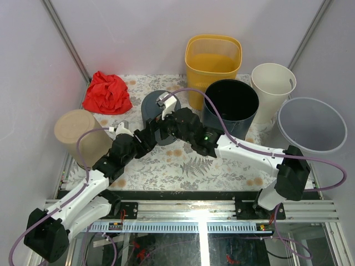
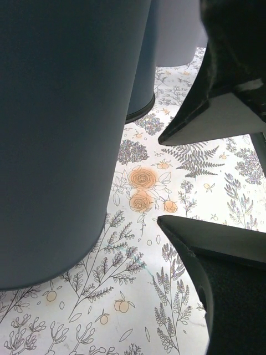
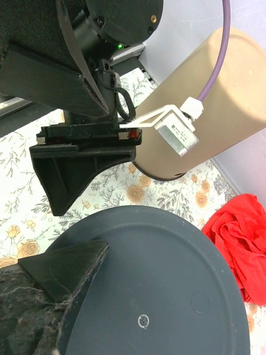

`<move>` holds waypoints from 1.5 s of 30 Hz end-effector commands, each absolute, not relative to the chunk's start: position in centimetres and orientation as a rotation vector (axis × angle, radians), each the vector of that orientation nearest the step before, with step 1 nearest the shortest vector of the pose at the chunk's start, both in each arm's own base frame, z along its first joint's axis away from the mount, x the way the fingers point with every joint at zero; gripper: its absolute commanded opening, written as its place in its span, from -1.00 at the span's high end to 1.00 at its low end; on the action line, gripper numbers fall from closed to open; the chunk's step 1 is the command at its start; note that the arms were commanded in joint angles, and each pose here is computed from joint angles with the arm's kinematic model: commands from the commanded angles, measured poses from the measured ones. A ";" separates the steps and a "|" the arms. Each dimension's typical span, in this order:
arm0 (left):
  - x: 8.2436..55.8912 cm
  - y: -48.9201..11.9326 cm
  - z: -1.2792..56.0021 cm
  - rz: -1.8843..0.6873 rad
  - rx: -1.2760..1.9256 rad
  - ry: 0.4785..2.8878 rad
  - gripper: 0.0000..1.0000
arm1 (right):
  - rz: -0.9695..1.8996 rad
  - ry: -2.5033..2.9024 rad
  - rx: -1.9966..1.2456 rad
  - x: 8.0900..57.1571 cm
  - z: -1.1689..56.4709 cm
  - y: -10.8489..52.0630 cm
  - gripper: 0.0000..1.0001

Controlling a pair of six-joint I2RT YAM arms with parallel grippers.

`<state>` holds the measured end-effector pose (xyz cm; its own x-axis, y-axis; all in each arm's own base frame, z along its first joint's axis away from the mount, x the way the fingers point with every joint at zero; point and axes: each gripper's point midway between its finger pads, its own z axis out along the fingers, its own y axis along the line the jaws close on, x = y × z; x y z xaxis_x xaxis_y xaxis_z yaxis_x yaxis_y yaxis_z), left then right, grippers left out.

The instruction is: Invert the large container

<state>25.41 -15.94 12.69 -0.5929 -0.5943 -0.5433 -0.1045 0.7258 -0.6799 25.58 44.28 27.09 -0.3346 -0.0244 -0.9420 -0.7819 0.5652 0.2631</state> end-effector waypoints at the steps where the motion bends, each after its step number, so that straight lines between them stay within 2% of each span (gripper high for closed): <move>1: 25.9 -15.8 14.5 -0.779 -0.504 2.058 -0.06 | 0.830 1.804 -0.657 25.4 26.3 42.5 -0.99; 14: 25.5 -15.6 15.6 -0.784 -0.487 2.045 -0.06 | 0.722 1.737 -0.566 28.6 29.2 39.4 -0.99; 20: 25.3 -14.6 16.9 -0.739 -0.473 2.016 -0.06 | 0.717 1.671 -0.524 28.0 32.6 37.5 -0.99; 33: 25.8 -15.3 17.2 -0.775 -0.475 1.991 -0.05 | 0.700 1.696 -0.487 25.4 28.4 32.6 -0.98; 39: 27.4 -17.7 16.1 -0.809 -0.486 2.006 -0.02 | 0.686 1.662 -0.446 24.3 28.2 29.8 -0.99; 45: 30.0 -18.5 15.9 -0.724 -0.578 1.991 -0.02 | 0.710 1.615 -0.414 23.2 28.9 28.0 -0.99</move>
<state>26.80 -17.97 12.82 -0.5922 -0.5613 -0.5782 -0.0955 0.7613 -0.6413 23.02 29.11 26.00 -0.2465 0.0228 -0.9689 -0.6492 0.7383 0.1826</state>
